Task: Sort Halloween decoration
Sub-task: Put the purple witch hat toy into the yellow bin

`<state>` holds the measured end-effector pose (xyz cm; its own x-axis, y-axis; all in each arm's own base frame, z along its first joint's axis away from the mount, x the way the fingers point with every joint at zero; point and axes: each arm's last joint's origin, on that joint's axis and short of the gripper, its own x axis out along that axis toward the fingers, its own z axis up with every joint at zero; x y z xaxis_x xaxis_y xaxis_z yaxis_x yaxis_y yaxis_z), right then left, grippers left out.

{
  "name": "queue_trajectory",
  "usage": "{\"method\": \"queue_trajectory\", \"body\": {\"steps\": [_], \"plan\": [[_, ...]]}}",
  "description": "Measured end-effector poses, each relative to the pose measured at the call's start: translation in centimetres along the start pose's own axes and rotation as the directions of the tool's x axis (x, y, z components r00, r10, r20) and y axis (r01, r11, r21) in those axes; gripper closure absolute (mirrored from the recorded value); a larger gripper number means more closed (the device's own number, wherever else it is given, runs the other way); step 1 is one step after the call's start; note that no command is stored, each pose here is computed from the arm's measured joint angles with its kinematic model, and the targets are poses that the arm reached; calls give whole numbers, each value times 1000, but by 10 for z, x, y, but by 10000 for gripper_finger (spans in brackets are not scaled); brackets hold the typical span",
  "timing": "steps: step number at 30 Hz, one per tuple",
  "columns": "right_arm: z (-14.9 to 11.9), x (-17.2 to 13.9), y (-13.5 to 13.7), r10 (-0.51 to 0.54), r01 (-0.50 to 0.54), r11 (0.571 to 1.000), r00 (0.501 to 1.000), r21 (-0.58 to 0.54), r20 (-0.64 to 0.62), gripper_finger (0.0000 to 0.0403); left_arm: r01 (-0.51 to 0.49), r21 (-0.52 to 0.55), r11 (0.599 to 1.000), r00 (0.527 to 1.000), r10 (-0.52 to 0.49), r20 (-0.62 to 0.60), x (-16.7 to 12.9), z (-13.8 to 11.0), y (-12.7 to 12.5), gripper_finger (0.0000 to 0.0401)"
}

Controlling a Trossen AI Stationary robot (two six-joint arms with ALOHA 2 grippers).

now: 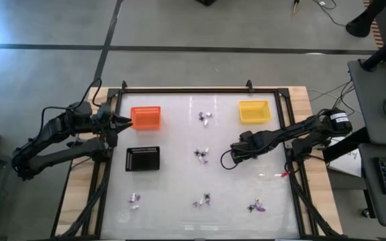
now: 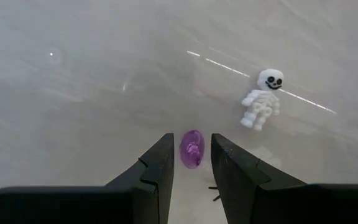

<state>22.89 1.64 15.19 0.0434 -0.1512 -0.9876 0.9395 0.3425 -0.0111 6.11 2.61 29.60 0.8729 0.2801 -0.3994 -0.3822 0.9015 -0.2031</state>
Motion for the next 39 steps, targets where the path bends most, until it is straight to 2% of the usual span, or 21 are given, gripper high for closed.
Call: {"method": "queue_trajectory", "body": {"steps": [11,21,29,36,39], "plan": [[-1,3,-2,-4,4,1000,1000,18,-8,309,0,0,1000,1000,0,0,0,0,0,324],[-2,4,-3,-5,6,1000,1000,16,-26,387,0,0,1000,1000,0,0,0,0,0,324],[-2,3,-3,1,0,1000,999,15,-35,393,0,0,1000,1000,0,0,0,0,0,324],[3,-17,6,86,-86,996,996,11,-8,394,0,0,1000,1000,0,0,0,0,0,324],[9,-30,10,130,-130,992,990,-2,50,394,0,0,1000,1000,0,-1,0,0,0,324]]}}
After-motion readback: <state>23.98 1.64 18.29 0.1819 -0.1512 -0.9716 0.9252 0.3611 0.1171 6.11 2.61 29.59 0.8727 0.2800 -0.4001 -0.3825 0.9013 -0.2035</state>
